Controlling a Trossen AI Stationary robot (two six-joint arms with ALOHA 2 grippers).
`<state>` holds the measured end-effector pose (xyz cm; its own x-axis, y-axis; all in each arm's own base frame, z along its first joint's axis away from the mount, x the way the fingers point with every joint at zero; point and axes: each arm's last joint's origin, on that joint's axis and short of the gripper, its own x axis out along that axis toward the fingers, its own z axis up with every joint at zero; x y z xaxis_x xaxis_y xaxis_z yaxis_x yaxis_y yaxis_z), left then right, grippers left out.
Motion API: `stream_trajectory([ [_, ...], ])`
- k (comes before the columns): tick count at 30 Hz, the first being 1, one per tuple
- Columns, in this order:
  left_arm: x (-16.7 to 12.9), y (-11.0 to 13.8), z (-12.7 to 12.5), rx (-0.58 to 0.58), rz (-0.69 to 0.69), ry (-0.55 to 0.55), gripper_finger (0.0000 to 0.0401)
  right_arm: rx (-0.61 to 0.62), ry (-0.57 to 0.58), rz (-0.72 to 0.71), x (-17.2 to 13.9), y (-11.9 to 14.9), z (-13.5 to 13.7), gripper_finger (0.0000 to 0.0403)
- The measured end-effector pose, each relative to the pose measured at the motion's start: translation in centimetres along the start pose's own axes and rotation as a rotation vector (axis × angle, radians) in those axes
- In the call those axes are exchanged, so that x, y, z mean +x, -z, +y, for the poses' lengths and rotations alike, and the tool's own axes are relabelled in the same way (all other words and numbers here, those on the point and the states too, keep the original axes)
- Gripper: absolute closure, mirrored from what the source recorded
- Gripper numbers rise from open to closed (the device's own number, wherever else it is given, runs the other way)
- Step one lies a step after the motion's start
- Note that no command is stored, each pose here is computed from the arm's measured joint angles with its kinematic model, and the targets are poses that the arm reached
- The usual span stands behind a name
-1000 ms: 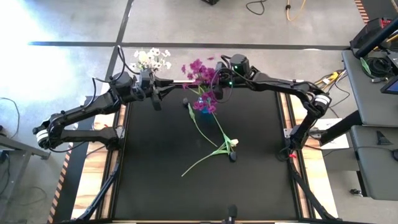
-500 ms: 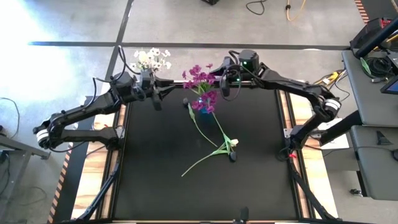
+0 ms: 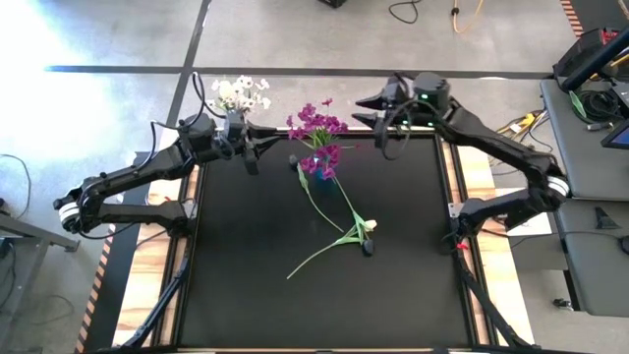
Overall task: Sort flowers into vase by color
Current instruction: Put the right black flower into the blue vase
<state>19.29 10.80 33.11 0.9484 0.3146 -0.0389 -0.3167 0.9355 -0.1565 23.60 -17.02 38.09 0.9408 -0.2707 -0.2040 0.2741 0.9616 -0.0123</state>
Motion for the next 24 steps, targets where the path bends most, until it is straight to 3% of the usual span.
stream_trajectory([
  [4,0.0,0.2,0.0,-0.008,0.024,-0.004,0.0289,0.04,0.036,0.085,-2.9,-0.1,0.9,0.0238],
  [8,-0.1,0.3,0.0,-0.019,0.038,-0.005,0.03,0.073,0.044,0.157,-5.1,1.3,1.2,0.0281],
  [11,-0.1,0.3,0.0,-0.019,0.036,-0.005,0.0316,0.126,0.024,0.203,-5.6,4.0,1.3,0.0327],
  [16,-0.1,0.3,0.0,-0.037,0.035,-0.005,0.0333,0.328,0.005,0.319,-4.4,10.1,2.0,0.0381],
  [19,-0.1,0.3,0.0,-0.05,0.035,-0.006,0.0341,0.435,0.013,0.393,-3.2,13.5,2.8,0.0375],
  [24,-0.1,0.3,0.0,-0.061,0.035,-0.006,0.0351,0.543,0.061,0.508,-1.3,17.4,4.3,0.0313],
])
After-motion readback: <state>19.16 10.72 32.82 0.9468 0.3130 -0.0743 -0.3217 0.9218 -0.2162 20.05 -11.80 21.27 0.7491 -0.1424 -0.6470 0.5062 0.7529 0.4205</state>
